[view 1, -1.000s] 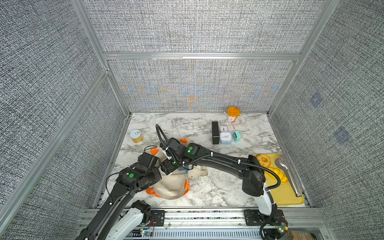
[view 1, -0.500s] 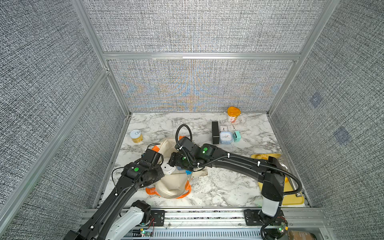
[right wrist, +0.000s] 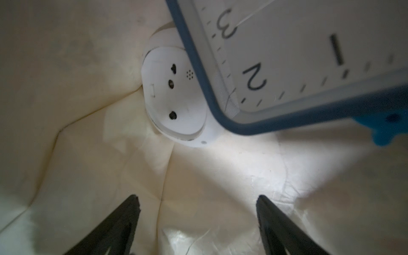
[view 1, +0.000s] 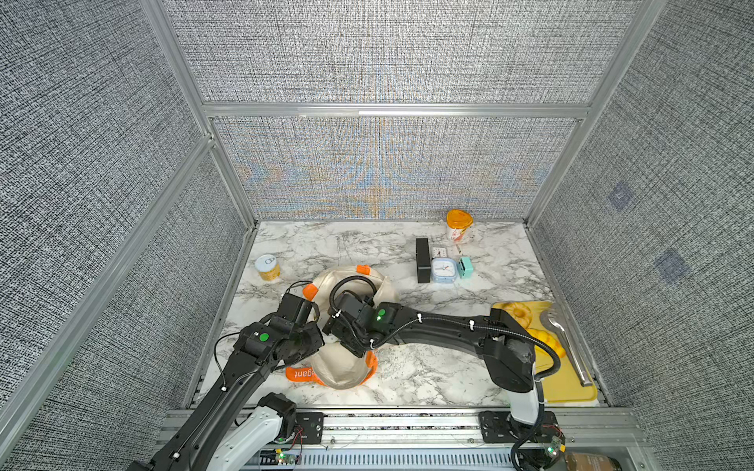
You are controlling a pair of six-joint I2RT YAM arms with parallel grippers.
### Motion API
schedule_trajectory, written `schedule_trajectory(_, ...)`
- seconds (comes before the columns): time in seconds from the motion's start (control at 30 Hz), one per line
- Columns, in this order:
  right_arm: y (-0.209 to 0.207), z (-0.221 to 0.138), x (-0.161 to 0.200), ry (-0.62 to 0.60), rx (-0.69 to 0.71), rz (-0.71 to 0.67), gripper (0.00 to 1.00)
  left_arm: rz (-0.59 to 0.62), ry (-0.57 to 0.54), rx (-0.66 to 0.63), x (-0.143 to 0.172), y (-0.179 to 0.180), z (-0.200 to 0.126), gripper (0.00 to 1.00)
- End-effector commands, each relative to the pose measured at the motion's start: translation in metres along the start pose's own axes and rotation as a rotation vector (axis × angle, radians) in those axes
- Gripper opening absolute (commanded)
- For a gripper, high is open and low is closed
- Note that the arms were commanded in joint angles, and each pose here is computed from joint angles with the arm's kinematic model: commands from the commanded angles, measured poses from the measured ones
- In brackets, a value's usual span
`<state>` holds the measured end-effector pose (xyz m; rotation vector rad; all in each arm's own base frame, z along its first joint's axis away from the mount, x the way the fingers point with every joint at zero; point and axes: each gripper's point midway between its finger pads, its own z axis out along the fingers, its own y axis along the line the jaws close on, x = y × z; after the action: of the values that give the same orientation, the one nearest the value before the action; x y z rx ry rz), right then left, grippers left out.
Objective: Take the alarm clock out of the canvas bag
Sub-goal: Pick up the alarm from the canvas bag.
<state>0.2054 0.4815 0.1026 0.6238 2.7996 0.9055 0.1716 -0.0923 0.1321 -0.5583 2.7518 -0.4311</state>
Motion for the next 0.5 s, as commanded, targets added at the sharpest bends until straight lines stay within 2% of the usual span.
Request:
schedule_trajectory(0.0, -0.002, 0.012, -0.014, -0.088, -0.045, 0.053, 0.86, -0.007, 0.03, 0.026, 0.005, -0.004, 0.002, 0.0)
schedule_trajectory(0.17, -0.003, 0.036, -0.016, -0.078, -0.146, 0.1, 0.86, -0.007, 0.029, 0.022, 0.004, -0.004, 0.003, 0.0)
schedule_trajectory(0.33, 0.014, 0.045, -0.02, -0.083, -0.251, 0.078, 0.85, -0.004, 0.03, 0.011, 0.003, -0.004, 0.004, 0.0)
schedule_trajectory(0.47, 0.011, 0.054, -0.024, -0.084, -0.245, 0.082, 0.85, 0.002, 0.028, -0.005, 0.003, -0.001, 0.005, 0.0)
